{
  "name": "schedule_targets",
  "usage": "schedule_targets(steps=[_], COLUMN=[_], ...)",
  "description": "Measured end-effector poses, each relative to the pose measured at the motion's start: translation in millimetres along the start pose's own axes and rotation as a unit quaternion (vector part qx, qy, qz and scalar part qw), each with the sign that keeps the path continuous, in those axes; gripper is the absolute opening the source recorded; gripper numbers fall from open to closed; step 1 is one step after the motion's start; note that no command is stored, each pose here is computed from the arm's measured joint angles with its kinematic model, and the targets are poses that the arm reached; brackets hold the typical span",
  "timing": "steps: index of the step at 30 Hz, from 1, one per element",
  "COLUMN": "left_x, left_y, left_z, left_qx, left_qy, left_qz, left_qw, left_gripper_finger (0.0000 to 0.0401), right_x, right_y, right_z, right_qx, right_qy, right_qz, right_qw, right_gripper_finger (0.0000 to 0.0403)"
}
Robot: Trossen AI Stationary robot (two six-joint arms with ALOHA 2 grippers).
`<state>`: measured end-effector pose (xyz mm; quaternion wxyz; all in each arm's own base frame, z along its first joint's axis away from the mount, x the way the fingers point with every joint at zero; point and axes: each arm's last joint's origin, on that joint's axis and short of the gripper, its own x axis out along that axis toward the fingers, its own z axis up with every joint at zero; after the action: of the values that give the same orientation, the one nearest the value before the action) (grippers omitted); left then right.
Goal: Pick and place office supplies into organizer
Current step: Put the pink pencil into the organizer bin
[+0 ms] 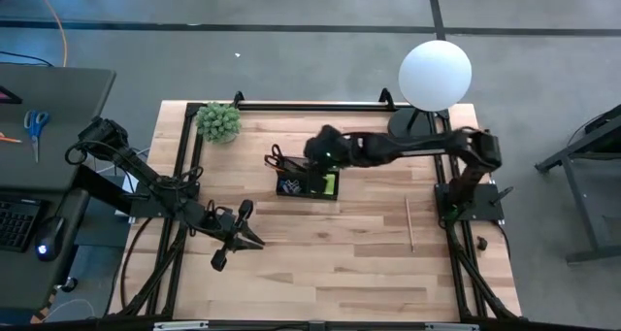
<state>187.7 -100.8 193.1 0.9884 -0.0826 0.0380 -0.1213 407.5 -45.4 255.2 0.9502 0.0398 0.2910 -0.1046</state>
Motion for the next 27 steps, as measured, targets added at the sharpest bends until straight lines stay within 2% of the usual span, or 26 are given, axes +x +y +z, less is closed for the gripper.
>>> schedule_targets(steps=[5, 9, 14, 21, 24, 27], left_x=[0, 0, 0, 0, 0, 0], left_y=[0, 0, 0, 0, 0, 0], left_z=[-2, -2, -2, -2, -2, -2], left_qx=[0.004, 0.004, 0.003, 0.009, 0.018, 0.020], left_qy=[0.010, 0.008, 0.008, 0.008, 0.007, 0.007], left_qz=[0.002, 0.002, 0.002, 0.002, 0.002, 0.002], left_qw=[1.000, 1.000, 1.000, 1.000, 1.000, 1.000], left_gripper_finger=[0.0035, 0.0035, 0.0035, 0.0035, 0.0035, 0.0035], right_x=[-51, -94, -127, -143, -145, -147], right_y=[18, 34, 45, 47, 46, 47], right_z=[7, -6, -47, -118, -144, -164], right_qx=[-0.020, -0.007, 0.058, 0.129, 0.150, 0.182], right_qy=[0.095, 0.136, 0.162, 0.204, 0.247, 0.292], right_qz=[-0.058, -0.103, -0.125, -0.140, -0.134, -0.143], right_qw=[0.994, 0.985, 0.977, 0.960, 0.948, 0.928], right_gripper_finger=[0.0096, 0.0079, 0.0062, 0.0059, 0.0062, 0.0061])
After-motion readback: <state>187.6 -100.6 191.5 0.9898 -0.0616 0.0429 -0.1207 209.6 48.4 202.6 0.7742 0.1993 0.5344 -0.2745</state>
